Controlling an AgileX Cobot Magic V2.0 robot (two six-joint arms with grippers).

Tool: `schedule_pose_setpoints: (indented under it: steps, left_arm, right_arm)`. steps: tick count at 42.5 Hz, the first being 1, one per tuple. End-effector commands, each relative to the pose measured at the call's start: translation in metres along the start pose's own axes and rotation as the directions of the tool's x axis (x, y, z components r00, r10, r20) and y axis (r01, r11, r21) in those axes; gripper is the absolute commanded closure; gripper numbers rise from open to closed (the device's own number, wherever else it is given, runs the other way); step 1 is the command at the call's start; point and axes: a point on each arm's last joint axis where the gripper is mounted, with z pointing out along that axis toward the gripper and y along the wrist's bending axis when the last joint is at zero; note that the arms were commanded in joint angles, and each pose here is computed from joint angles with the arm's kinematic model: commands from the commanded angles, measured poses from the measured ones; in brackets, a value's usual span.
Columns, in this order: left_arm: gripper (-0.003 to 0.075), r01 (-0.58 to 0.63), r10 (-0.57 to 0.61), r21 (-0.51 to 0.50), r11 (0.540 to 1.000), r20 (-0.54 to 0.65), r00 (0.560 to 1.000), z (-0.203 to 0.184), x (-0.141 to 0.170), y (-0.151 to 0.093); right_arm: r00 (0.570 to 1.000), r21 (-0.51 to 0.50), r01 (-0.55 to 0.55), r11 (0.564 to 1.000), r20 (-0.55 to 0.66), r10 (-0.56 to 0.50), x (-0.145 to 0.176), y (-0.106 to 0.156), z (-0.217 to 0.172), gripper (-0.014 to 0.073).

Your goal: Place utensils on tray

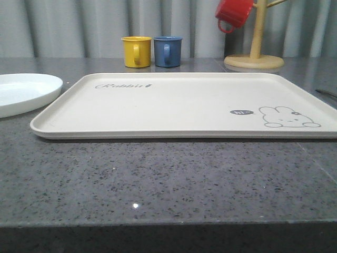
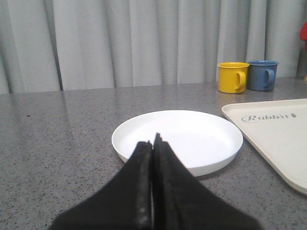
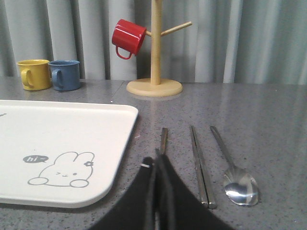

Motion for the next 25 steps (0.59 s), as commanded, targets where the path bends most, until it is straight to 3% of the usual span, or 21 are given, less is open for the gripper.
schedule_pose_setpoints:
  steps: [1, 25]
  left_arm:
    - [0.0741, 0.011, -0.011, -0.002, 1.0, 0.083, 0.996, -0.0015, -0.0036, 0.0001]
    - [0.0741, 0.011, -0.011, -0.002, 1.0, 0.083, 0.996, -0.0015, -0.0036, 0.0001]
  right_arm:
    - [0.995, 0.007, -0.002, 1.0, 0.099, 0.001, -0.0087, -0.0006, -0.0015, 0.0708]
    - [0.994, 0.008, -0.002, 1.0, 0.111, 0.001, -0.0098, -0.0006, -0.0016, 0.0708]
